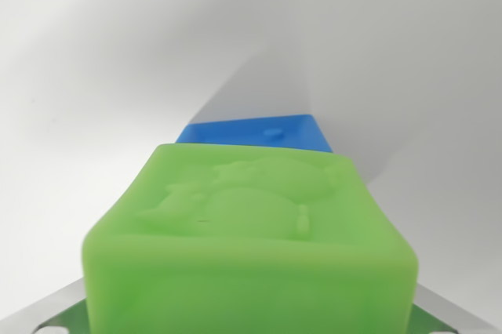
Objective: Stack cube
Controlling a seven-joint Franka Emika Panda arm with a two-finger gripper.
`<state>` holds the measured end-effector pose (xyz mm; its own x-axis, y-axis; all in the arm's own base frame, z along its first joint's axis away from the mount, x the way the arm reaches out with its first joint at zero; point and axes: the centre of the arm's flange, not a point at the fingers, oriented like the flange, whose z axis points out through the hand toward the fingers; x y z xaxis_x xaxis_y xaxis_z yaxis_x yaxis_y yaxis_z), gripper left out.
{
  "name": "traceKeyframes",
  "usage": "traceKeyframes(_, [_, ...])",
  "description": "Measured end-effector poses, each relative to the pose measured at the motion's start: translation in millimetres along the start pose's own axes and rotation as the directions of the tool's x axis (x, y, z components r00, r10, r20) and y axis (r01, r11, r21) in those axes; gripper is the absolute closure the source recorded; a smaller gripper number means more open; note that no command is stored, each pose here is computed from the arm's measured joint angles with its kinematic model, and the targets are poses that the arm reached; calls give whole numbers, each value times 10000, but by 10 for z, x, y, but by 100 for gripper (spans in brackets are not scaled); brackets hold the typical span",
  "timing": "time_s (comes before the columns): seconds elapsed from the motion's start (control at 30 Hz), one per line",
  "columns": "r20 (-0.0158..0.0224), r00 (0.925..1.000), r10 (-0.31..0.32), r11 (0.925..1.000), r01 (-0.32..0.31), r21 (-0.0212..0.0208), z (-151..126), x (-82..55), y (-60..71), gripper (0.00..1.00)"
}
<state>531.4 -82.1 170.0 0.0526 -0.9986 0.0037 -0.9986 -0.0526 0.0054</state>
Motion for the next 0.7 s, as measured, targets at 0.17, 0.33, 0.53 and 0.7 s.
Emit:
traceKeyframes(0.17, [2, 10000, -2, 10000, 2, 1, 9, -2, 0, 0])
traceKeyframes(0.33, [3, 10000, -1, 10000, 0, 4, 9, -1, -1, 0])
traceKeyframes(0.53, [3, 10000, 0, 10000, 0, 8, 8, 0, -2, 0])
traceKeyframes(0.7, [2, 10000, 0, 10000, 0, 8, 8, 0, -2, 0])
